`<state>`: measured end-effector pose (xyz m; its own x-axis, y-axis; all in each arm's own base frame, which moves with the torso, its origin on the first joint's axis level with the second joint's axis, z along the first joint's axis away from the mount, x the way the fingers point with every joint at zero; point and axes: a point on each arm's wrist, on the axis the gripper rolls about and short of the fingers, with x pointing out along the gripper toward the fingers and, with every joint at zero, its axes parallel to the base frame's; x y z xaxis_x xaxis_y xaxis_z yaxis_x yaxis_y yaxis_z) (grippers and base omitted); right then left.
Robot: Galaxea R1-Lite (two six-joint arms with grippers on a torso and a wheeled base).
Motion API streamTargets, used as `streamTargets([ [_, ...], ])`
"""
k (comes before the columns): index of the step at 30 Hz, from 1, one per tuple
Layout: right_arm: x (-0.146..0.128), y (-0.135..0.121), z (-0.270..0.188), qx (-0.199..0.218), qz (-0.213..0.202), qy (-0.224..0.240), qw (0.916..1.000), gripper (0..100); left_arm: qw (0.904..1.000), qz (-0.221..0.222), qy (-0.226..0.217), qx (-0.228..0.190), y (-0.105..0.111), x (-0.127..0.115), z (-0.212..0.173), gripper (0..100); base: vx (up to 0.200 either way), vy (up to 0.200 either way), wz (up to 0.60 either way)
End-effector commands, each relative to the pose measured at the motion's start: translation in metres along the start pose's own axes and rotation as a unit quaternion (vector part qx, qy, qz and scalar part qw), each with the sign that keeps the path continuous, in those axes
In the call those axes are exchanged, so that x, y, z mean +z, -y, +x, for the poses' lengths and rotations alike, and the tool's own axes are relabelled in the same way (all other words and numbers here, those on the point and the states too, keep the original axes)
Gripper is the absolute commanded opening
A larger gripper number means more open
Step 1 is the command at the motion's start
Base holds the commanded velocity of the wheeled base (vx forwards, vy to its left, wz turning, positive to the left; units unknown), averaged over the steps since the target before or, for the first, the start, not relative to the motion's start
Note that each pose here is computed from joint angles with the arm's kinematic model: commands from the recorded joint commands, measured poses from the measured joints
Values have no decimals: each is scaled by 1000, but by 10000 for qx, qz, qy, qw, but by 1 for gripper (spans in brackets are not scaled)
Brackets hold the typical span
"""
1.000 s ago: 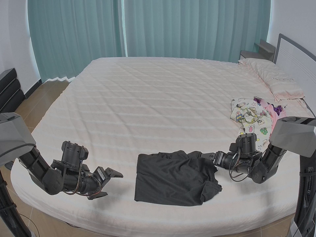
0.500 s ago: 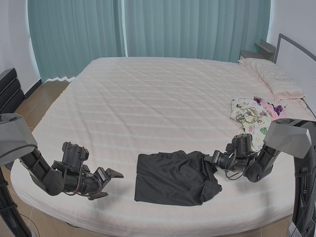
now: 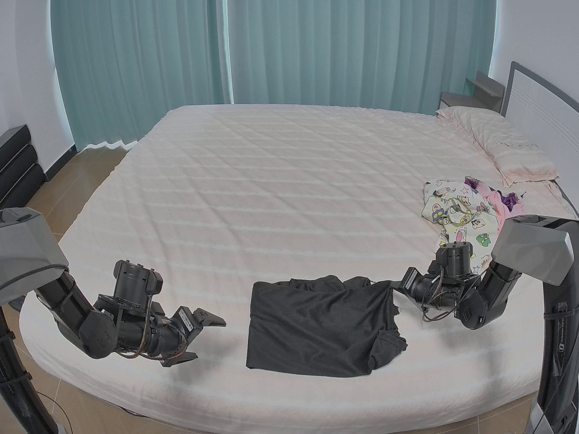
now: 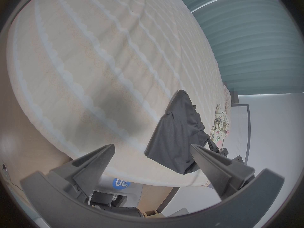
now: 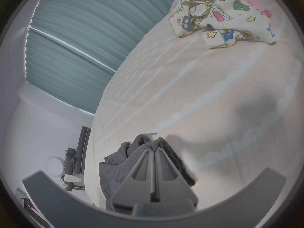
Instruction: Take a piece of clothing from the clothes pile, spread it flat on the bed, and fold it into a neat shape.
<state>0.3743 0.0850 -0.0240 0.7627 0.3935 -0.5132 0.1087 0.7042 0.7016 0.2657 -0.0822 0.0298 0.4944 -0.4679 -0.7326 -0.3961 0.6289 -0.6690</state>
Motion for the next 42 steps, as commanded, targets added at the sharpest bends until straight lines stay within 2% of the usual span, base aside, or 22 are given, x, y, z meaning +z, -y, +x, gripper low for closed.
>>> streamTargets([
  [1, 3, 1, -2, -54, 29, 94, 9999, 0, 10000, -10, 1, 5, 0, 0, 0, 100, 0, 0, 0],
  [4, 4, 5, -2, -189, 63, 201, 9996, 0, 10000, -31, 12, 10, -1, 1, 0, 100, 0, 0, 0],
  [8, 6, 10, -5, -298, 141, 252, 9991, 0, 9996, -46, 280, 27, 4, 5, 0, 100, 0, 0, 0],
  [14, -2, 9, -8, -238, 116, 253, 9993, 0, 9979, -58, 580, -291, 21, 15, 2, 100, 0, 0, 0],
  [18, -10, 6, -11, -140, 49, 256, 9996, 0, 9956, 66, 786, -498, 42, 28, 15, 100, 0, 0, 0],
  [23, -11, 7, -11, -118, 35, 276, 9995, 0, 9960, 198, 692, -529, 55, 26, 32, 100, 0, 0, 0],
  [27, -12, 8, -11, -114, 23, 271, 9996, 0, 9966, 239, 618, -481, 53, 24, 42, 100, 0, 0, 0],
  [33, -14, 7, -11, -103, 4, 255, 9996, 0, 9968, 260, 597, -468, 54, 23, 48, 100, 200, 0, 0],
  [39, -14, 5, -12, -78, -8, 259, 9996, 0, 9964, 344, 586, -505, 59, 22, 51, 100, 0, 0, 0],
  [42, -16, 7, -14, -118, -13, 223, 9997, 0, 9954, 654, 568, -416, 57, 22, 60, 100, 0, 0, 0],
])
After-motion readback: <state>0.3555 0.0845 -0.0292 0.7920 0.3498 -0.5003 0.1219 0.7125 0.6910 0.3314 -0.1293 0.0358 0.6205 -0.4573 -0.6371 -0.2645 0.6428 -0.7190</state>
